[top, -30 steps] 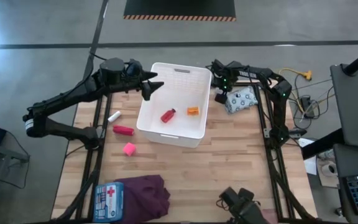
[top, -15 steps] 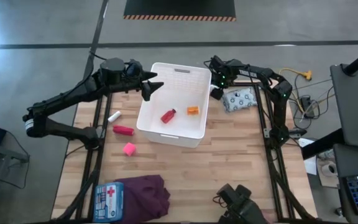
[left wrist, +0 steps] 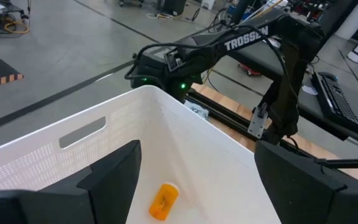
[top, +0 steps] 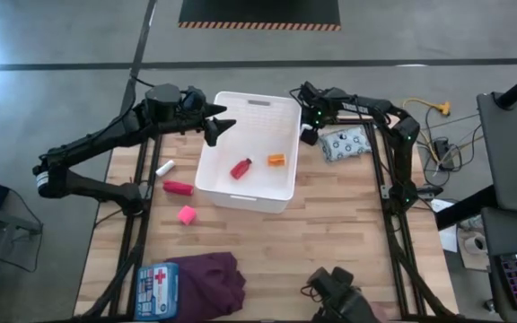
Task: Pick & place medical supplies in basket/bin
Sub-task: Put the white medicine bottle into the white bin
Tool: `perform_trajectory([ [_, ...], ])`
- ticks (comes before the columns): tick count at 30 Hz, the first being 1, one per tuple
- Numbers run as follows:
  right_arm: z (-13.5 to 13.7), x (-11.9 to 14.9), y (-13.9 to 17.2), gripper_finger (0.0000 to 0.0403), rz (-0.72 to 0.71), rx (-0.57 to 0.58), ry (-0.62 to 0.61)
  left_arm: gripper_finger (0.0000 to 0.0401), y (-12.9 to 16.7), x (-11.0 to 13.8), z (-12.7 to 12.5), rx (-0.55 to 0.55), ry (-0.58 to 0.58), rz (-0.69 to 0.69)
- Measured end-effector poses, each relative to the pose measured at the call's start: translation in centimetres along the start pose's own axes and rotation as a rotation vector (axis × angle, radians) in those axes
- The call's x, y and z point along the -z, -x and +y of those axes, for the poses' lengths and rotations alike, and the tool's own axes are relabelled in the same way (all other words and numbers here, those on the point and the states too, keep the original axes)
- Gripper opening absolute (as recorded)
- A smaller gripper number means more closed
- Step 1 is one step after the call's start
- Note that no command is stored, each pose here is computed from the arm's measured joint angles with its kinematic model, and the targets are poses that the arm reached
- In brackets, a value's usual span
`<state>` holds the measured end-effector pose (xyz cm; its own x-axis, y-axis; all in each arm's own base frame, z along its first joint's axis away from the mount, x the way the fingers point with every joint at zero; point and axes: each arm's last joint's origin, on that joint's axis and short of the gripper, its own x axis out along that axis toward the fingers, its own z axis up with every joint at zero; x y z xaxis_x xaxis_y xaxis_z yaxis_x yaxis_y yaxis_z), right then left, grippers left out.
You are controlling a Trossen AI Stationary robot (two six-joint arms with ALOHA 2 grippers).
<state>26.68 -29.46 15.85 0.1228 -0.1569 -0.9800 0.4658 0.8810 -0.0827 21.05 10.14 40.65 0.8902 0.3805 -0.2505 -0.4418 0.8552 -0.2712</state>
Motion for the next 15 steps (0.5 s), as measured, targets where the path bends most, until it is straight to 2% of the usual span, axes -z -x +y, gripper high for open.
perform_trajectory([
  [4,0.2,0.1,-1.5,0.0276,0.053,0.003,0.012,0.0296,0.0,0.0,0.0,0.000,0.000,0.000],
  [8,0.2,0.2,-1.6,0.0256,0.067,0.015,0.007,0.0296,0.0,0.0,0.0,0.000,0.000,0.000],
  [15,0.2,0.2,-1.4,0.0175,0.058,-0.005,-0.006,0.0296,0.0,0.0,0.0,0.000,0.000,0.001],
])
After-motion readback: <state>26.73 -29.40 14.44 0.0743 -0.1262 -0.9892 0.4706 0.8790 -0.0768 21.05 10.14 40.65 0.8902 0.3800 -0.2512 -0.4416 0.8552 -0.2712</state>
